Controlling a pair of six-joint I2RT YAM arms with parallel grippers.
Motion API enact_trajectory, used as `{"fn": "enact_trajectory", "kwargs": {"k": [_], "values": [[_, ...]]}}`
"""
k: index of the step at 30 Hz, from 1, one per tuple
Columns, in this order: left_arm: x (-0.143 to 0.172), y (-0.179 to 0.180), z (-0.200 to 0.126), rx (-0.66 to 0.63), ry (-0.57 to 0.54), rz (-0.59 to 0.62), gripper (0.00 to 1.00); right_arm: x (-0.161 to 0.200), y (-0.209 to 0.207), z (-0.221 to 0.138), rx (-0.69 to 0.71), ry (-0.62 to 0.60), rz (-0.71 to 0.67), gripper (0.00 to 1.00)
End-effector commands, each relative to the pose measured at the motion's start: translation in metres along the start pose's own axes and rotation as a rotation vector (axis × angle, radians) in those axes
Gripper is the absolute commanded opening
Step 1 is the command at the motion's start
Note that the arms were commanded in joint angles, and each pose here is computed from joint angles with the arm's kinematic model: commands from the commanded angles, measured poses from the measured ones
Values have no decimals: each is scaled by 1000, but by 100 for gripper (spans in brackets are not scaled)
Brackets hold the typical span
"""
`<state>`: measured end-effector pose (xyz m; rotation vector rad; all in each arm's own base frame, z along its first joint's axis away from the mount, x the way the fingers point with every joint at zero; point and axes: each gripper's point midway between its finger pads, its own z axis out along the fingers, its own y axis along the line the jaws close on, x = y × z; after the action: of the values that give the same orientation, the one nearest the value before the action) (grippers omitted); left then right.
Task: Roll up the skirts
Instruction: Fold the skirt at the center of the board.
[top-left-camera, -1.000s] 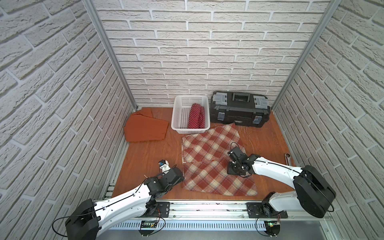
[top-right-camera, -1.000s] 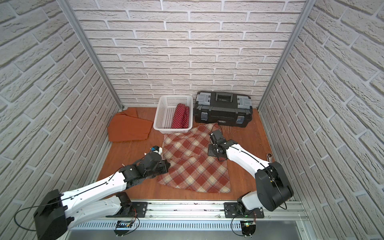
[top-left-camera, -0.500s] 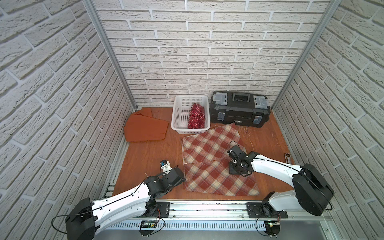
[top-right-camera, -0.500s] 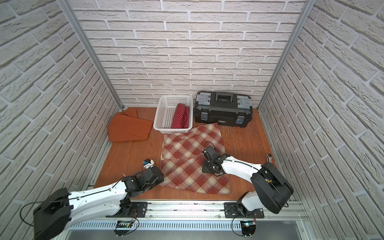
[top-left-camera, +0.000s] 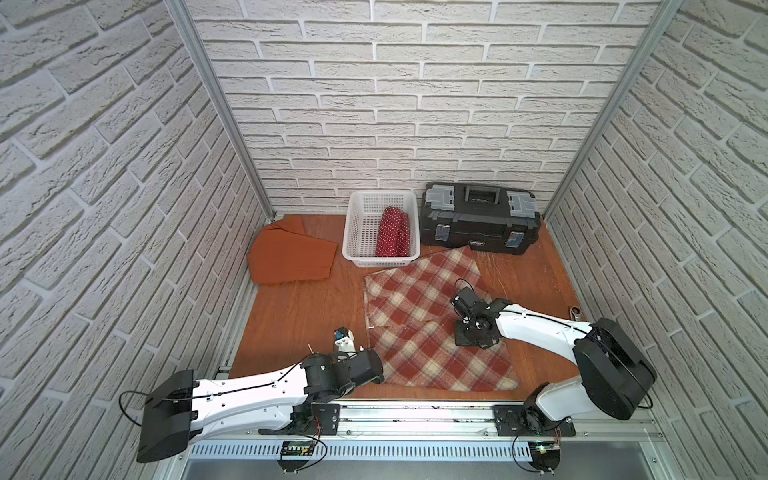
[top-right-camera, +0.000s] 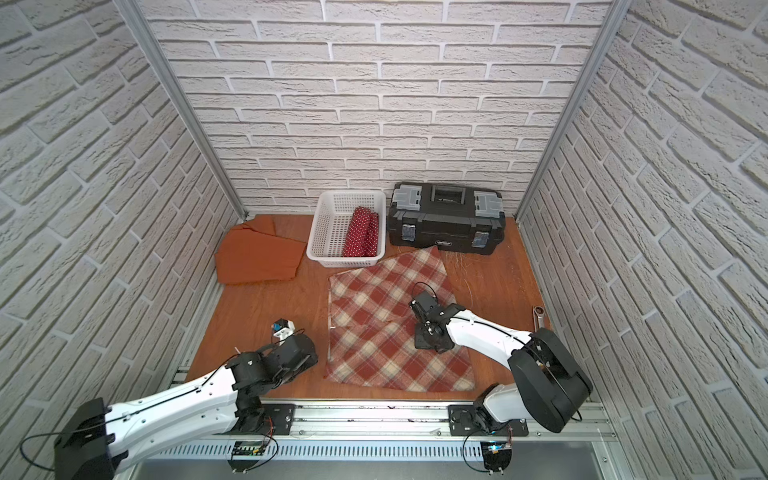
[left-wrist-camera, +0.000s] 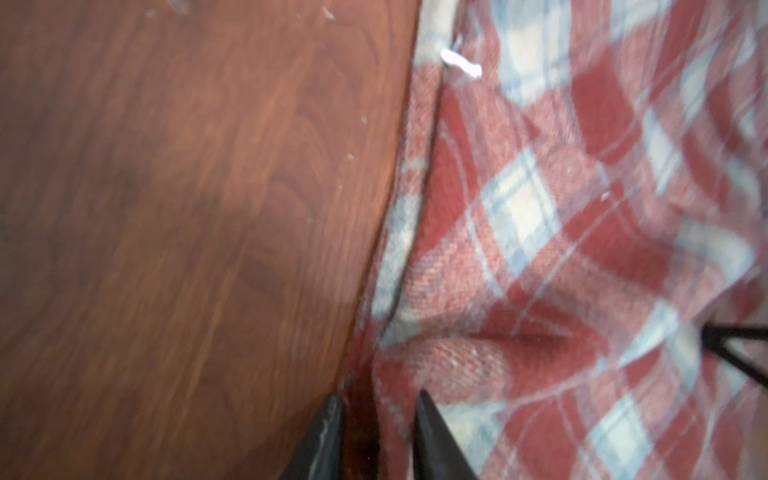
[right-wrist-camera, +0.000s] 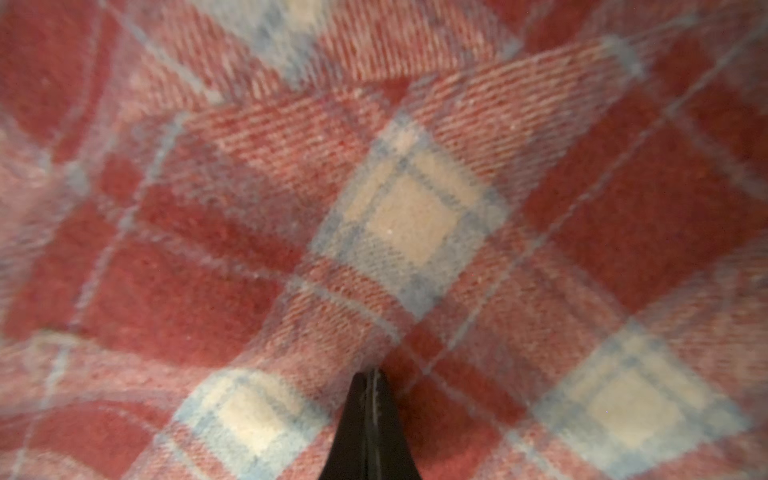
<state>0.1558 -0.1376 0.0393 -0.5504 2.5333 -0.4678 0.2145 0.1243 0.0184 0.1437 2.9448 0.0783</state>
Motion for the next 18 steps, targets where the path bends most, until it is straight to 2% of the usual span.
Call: {"fn": "enact_trajectory", "kwargs": {"k": [1,5,8,11,18], "values": [[20,-12,-9,-2,69,17,39,-6,-2,1,35,4,-31,4],[38,-8,-20,-52,83,50,55,-14,9,8,6,-1,-22,4],[44,-12,-21,-9,58,31,60,-17,13,12,-4,0,-29,4],[54,-21,-10,35,68,6,58,-16,13,14,-2,3,-33,4],[59,-10,10,-29,35,-2,46,-11,4,6,8,-18,-29,4]]}}
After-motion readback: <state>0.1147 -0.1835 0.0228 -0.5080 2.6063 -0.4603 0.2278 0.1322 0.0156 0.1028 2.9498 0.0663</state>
